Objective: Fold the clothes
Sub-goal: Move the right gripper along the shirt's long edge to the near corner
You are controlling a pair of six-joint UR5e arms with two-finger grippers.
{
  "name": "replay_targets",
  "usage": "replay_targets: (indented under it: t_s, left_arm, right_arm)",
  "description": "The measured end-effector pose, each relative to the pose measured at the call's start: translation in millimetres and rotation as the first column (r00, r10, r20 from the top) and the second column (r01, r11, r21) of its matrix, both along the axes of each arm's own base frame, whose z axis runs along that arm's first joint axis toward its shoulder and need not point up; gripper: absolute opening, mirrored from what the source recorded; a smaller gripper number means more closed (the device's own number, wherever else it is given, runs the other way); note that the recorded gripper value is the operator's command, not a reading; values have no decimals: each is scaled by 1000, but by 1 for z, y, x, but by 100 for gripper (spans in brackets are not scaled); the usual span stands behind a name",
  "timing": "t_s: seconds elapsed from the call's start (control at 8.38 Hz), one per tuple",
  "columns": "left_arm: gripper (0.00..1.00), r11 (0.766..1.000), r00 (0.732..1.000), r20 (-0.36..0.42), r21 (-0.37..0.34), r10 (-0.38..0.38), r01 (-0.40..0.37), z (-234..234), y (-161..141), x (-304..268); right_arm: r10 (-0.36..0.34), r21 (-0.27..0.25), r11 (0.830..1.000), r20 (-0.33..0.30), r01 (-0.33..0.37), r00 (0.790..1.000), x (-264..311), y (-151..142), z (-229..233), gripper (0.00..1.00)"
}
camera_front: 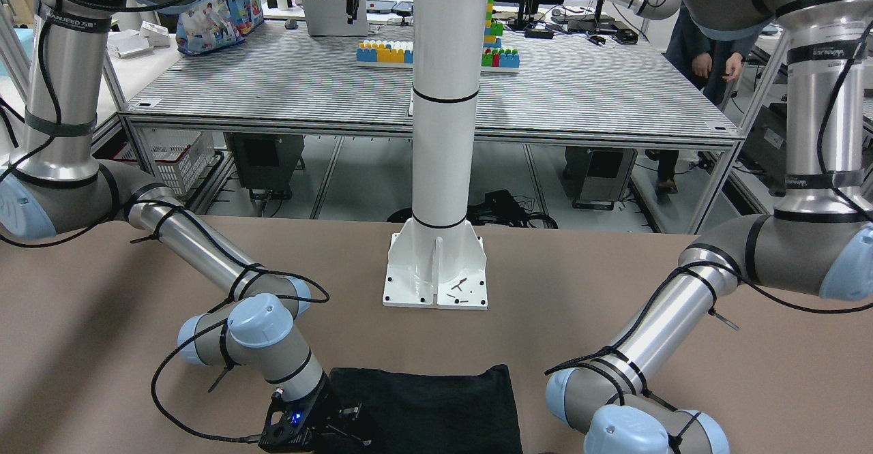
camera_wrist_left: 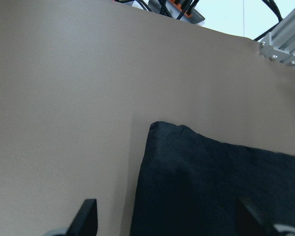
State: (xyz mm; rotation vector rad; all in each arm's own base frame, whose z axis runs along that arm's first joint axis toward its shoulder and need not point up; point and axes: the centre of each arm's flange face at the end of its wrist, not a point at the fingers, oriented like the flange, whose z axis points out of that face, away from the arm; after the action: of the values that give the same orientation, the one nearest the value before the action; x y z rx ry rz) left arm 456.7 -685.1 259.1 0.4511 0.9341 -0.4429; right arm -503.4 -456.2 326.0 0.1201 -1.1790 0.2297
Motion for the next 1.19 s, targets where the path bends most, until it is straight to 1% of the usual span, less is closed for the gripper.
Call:
replay_targets:
  t_s: [0.24,0.36,0.48,0.6,0.72,0.84,0.96,1.19]
  left_arm:
    - [100,1000,1000,-2,2,1,-1,-2,0,0]
    - [100,1000,1000,-3,2,2,-2,-4,0,0]
    - [100,1000,1000,-3,2,3,-3,-4,0,1]
    - [100,1000,1000,-2,1,3,-3,-4,0,1]
    - [100,1000,1000,-2,2,4,-4,-5,0,1]
    - [100,1000,1000,-2,3,3,-3,-6,0,1]
    - [100,1000,1000,-1,2,3,-3,-5,0,1]
    - [100,1000,1000,0,2,4,-4,-5,0,2]
  right_arm:
    - [-2,12,1000,26,2,1000,13,4,-24,94]
    - [2,8,1000,31,-2,1000,23,9,-37,94]
    - [32,-37,999,46,-30,998,35,16,-45,94]
    - [85,-115,990,68,-77,994,46,22,-48,95]
    - [136,-173,978,79,-121,988,52,28,-46,94]
    - [165,-193,970,84,-146,983,50,39,-37,95]
    - [183,-190,968,88,-164,979,42,53,-28,94]
    - [189,-179,969,82,-172,979,25,79,-16,94]
